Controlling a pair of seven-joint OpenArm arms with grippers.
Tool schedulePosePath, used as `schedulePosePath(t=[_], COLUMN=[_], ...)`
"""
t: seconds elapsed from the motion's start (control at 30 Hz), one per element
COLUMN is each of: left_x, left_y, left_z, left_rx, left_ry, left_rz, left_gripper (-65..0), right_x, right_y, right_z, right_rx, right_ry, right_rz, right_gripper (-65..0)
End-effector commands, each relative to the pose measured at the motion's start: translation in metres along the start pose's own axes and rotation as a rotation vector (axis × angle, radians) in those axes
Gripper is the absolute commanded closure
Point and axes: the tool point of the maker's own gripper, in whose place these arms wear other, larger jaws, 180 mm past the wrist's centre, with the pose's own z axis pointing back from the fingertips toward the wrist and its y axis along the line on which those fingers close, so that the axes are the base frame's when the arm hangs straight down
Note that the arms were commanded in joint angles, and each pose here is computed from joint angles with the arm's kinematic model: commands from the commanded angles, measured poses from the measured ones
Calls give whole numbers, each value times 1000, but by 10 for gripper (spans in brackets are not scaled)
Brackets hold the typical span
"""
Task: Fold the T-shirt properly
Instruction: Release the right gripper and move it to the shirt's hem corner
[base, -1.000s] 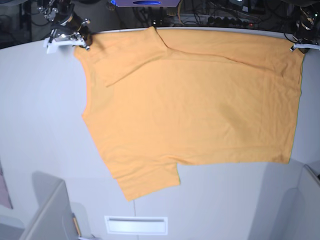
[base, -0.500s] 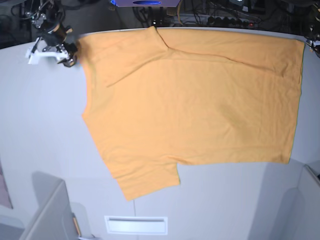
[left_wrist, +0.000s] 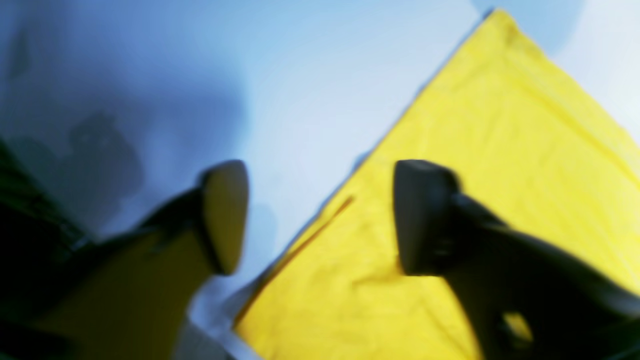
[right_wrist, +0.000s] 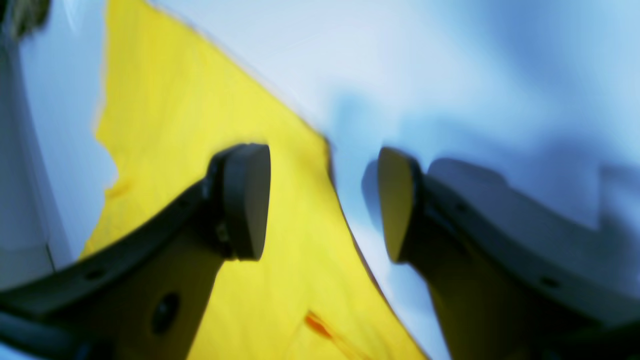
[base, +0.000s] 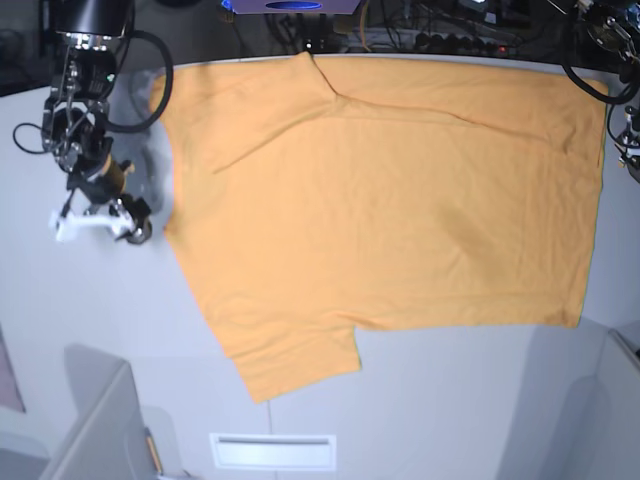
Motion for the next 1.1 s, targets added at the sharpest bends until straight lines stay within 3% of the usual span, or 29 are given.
schedulePosePath(t=[0.0,0.13,0.17,0.33,0.5,0.6,0.77,1.07], left_x=[15,24,27,27,24,22,28,32], left_y=[-7,-24,-26,-29,-24,-22,-22,-20], left_z=[1,-5,-6,-6,-5,-4,-4,-4], left_rx=[-17,-56,-60,-65,-55,-51,-51,-46], left_ry=[-29,-34,-37,-35,-27,-20,-30,-35], left_rz=[-25,-41,-48,-59,-63,-71,-77,-90], left_gripper=[-283,-36,0,0,0,0,0,0], right_x=[23,40,45,65,71,70,44,1], right_y=[17,37,40,70,61,66,75,116], right_z=[-6,-41,-47,-84,-120,-134,-154,-167], right_rx=[37,32,26,62,33,43,36,105], right_ry=[-43,-6,1,53,152,164,208,243], right_rz=[25,62,71,174,157,183,271,359], right_gripper=[-329,-329,-329,-329,-329,-332,-392,-390])
